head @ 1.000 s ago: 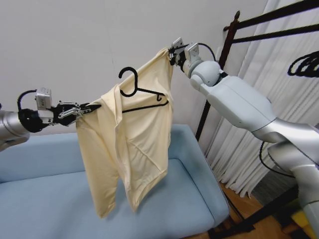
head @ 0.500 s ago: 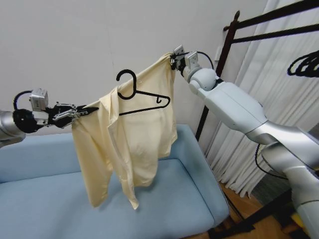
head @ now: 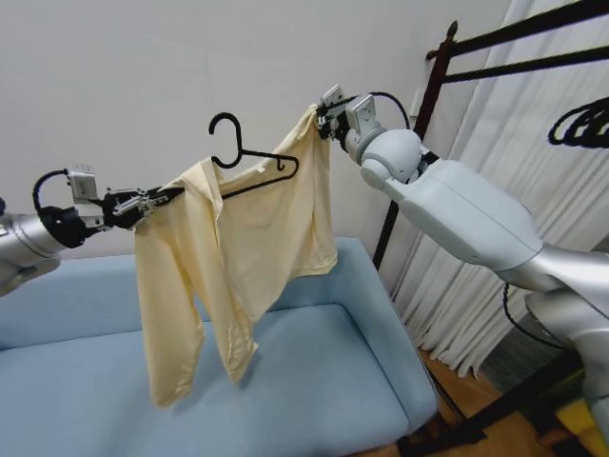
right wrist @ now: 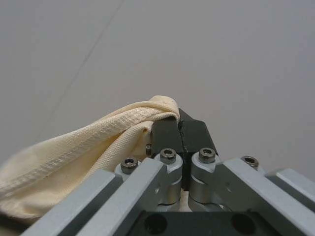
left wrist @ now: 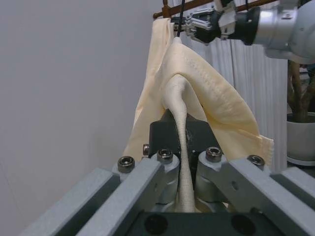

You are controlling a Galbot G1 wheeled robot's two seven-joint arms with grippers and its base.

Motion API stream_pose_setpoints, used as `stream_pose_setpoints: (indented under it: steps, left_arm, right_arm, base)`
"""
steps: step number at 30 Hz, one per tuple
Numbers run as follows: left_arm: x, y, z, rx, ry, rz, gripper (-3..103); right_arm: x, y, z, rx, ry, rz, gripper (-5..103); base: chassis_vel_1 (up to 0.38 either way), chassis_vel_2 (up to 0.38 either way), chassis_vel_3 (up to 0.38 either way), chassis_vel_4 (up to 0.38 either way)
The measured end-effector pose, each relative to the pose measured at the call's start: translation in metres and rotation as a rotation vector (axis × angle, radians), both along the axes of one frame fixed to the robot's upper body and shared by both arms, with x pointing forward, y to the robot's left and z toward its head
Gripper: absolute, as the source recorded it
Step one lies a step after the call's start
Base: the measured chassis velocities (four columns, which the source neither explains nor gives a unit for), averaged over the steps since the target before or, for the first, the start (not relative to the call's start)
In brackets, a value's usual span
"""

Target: Pick up the clothes from the sofa and hang them on the clothes hanger.

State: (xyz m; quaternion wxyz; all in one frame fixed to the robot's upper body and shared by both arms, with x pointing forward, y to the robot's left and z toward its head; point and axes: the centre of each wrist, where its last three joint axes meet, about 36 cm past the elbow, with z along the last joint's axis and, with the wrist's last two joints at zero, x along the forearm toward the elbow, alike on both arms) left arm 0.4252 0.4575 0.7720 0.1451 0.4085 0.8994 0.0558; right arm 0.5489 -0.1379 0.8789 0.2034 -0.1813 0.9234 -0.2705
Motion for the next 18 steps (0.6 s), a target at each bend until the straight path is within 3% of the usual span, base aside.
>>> stream_pose_setpoints:
  steps: [5, 18]
  left_arm:
    - [-0.002, -0.004, 0.001, 0.002, -0.002, -0.001, 2]
    - [-0.004, -0.014, -0.009, 0.006, 0.004, -0.005, 2]
  right_arm:
    - [-0.023, 0.014, 0.008, -0.006, 0.048, 0.036, 0]
    - [-0.059, 0.040, 0.060, 0.041, 0.057, -0.011, 0]
  base:
    - [0.000, 0.000, 0.000, 0.000]
    - [0.000, 0.000, 0.000, 0.000]
